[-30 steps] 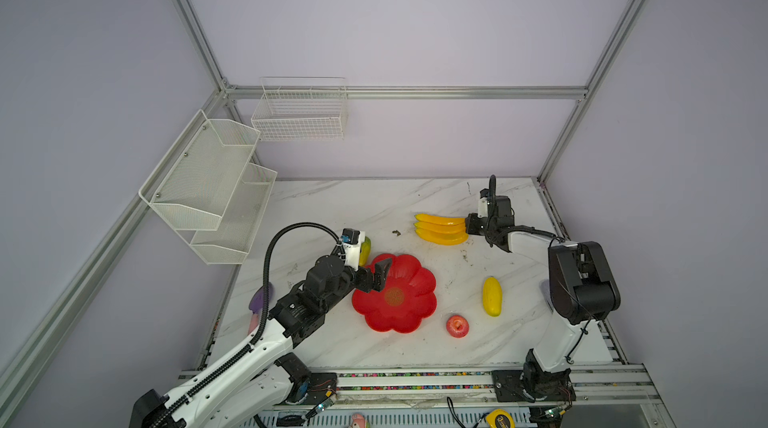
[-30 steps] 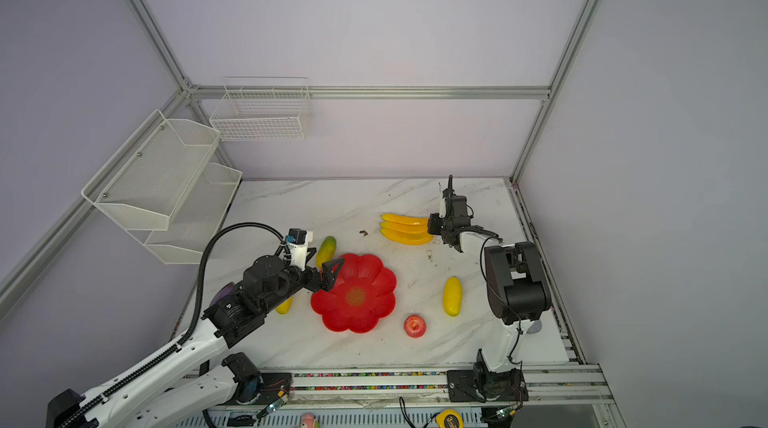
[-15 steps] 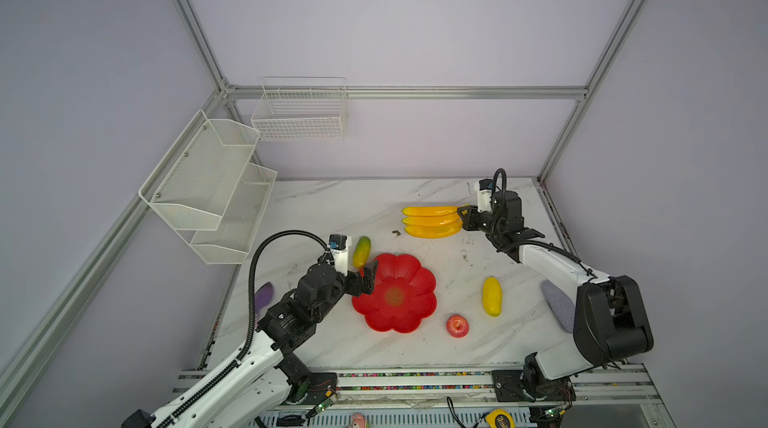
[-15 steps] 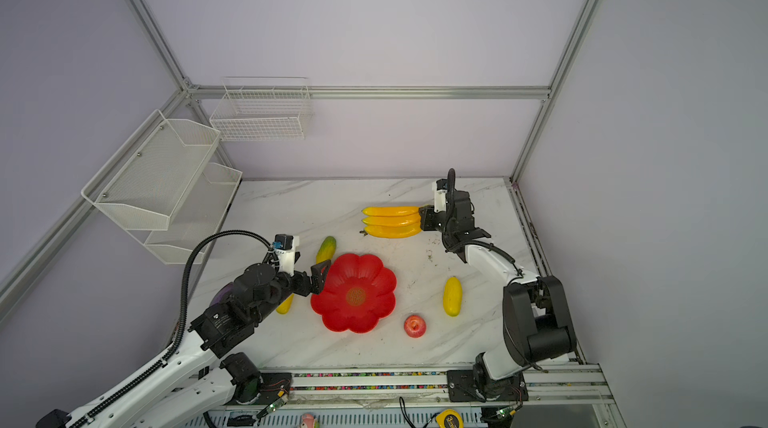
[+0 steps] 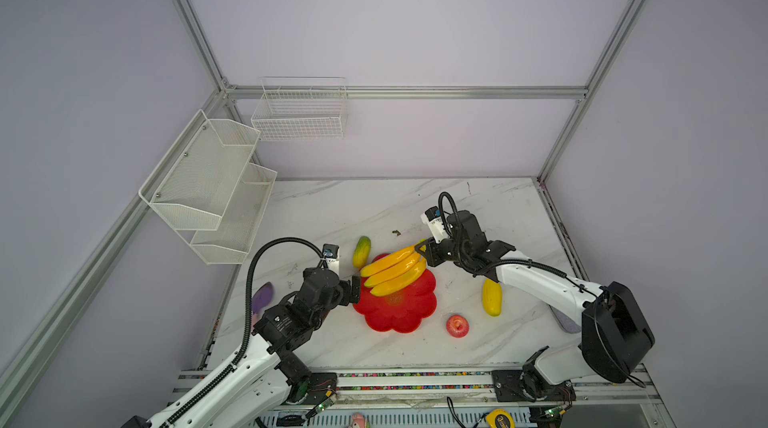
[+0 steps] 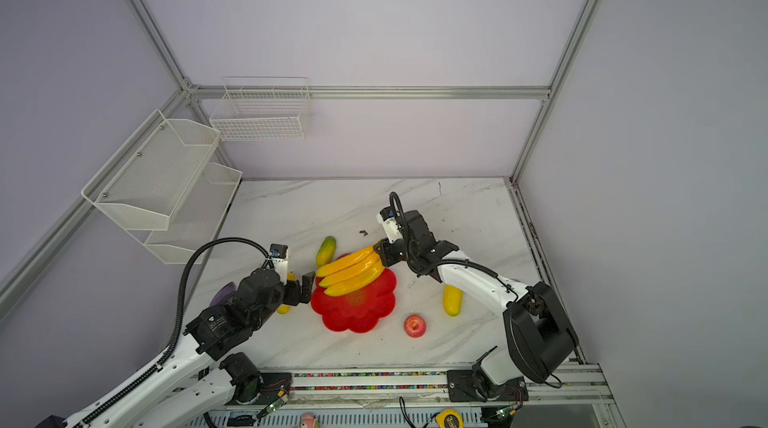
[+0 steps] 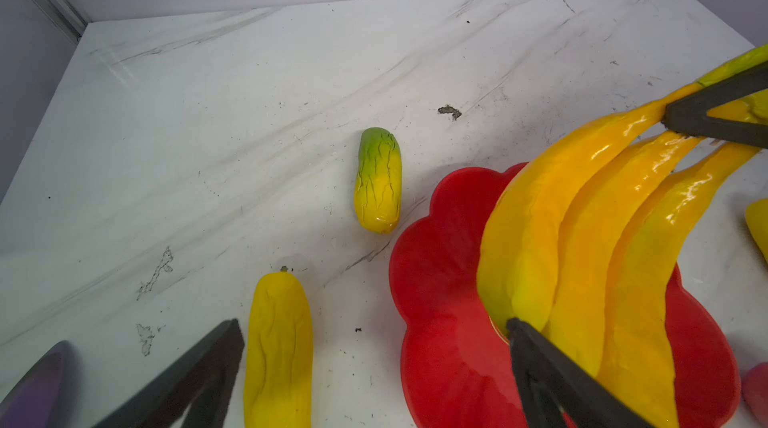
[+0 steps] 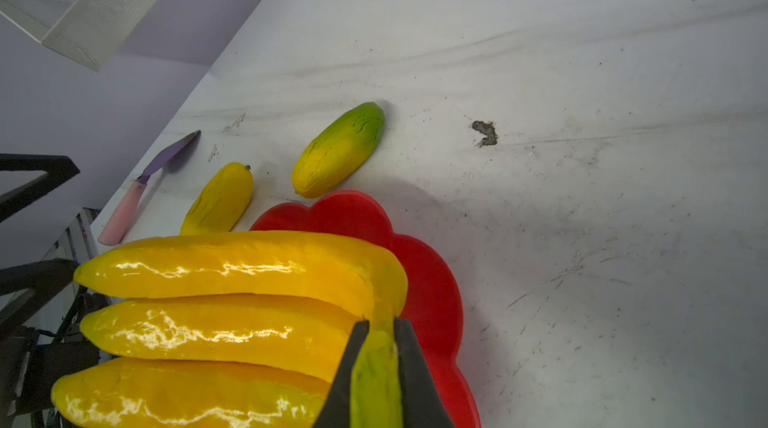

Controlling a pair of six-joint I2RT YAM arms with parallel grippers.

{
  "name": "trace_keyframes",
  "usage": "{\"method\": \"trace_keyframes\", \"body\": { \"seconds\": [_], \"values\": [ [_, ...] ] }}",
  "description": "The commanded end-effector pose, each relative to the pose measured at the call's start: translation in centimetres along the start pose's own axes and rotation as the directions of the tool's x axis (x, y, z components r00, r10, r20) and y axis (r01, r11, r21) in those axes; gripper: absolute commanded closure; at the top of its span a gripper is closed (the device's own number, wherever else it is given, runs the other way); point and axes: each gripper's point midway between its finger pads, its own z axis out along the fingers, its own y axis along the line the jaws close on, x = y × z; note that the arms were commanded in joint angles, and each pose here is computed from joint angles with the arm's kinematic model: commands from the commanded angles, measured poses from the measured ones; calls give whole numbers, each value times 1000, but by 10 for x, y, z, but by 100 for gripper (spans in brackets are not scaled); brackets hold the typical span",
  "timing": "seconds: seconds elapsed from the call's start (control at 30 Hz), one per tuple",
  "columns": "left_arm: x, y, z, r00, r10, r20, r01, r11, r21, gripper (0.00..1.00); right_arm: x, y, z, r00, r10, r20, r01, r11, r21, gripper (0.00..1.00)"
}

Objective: Place and organize the fake fruits in the fruit bowl
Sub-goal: 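Carry the bananas into the red bowl with the right gripper and release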

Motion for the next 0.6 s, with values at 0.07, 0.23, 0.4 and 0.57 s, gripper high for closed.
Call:
{"method": "trace_keyframes", "body": {
  "seconds": [0.07, 0.23, 0.4, 0.57],
  "values": [
    [-28, -33, -32, 1000, 14, 20, -18, 976, 217, 0, 22, -9, 12, 995, -37, -92, 45, 995, 87, 93],
    [-24, -46, -37, 1000, 20, -6, -17, 956, 293, 0, 39, -17, 20, 986, -47, -162, 67, 991, 119, 93],
    [-17, -53, -33, 998, 53, -34, -39, 946, 322, 0, 42, -14, 27, 982, -60, -180, 83, 989, 123, 93],
    [-11, -59, -29, 995, 79, -59, -53, 936, 348, 0, 43, -15, 31, 980, -68, -187, 93, 987, 131, 92]
  ]
}}
